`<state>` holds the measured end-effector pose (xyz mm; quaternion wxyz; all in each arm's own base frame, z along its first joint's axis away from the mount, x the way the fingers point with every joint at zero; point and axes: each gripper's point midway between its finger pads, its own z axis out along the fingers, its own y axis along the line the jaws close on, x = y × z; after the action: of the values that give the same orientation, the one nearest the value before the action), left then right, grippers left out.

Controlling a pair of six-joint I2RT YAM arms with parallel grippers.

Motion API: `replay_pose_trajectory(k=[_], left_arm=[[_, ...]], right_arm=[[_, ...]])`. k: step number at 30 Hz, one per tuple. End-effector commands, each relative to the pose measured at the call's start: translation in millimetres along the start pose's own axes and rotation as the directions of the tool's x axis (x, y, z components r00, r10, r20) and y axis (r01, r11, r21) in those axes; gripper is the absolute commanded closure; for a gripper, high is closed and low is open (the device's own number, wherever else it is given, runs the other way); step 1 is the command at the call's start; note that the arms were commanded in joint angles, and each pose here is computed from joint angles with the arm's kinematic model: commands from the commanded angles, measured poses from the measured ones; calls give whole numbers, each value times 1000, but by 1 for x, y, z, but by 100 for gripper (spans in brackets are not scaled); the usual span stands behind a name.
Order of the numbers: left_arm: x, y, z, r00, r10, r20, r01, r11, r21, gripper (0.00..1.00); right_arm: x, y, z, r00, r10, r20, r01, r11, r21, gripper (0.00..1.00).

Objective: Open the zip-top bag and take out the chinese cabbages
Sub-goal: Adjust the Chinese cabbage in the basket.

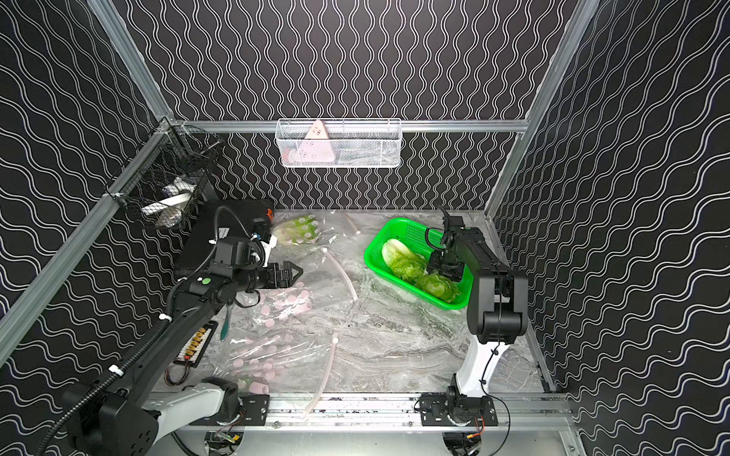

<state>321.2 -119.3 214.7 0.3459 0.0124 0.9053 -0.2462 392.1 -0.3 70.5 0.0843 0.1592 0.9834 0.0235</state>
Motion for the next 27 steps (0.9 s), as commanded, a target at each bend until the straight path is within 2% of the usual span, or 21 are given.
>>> replay_pose_trajectory(k=[1, 6, 11, 14, 17, 20, 22, 24, 27], left_arm=[[-5, -3, -3, 999, 33, 18, -33, 999, 7, 1], [-5, -3, -4, 999, 34, 17, -34, 999, 4, 1], [-8, -4, -3, 999, 28, 19, -28, 1000, 8, 1], [-9, -4, -4, 999, 25, 24, -25, 1000, 8, 1], [-9, -5, -3, 1000, 17, 26, -18, 1000, 14, 1], [-10, -7, -4, 1000, 15, 22, -16, 1000, 20, 1], [-11, -7, -7, 1000, 24, 21, -24, 1000, 12, 1], [-12, -6, -9, 999, 31, 26, -31, 1000, -1, 1], [-13, -5, -10, 999, 26, 35, -25, 1000, -11, 1]], right_arm=[[7, -13, 6, 1000, 3, -15, -2, 997, 75, 46], [-6, -20, -25, 994, 31, 106, -42, 994, 106, 62], [-21, -37, -65, 967, 62, 248, -107, 979, 174, 76], [-28, -47, -72, 947, 80, 311, -151, 966, 211, 77], [-28, -57, -62, 938, 124, 325, -208, 948, 239, 75], [-26, -67, -49, 930, 172, 326, -267, 924, 274, 71], [-26, -68, -44, 920, 191, 341, -290, 918, 270, 51], [-26, -70, -45, 911, 201, 360, -308, 912, 271, 38], [-30, -65, -55, 899, 200, 390, -308, 921, 239, 27]])
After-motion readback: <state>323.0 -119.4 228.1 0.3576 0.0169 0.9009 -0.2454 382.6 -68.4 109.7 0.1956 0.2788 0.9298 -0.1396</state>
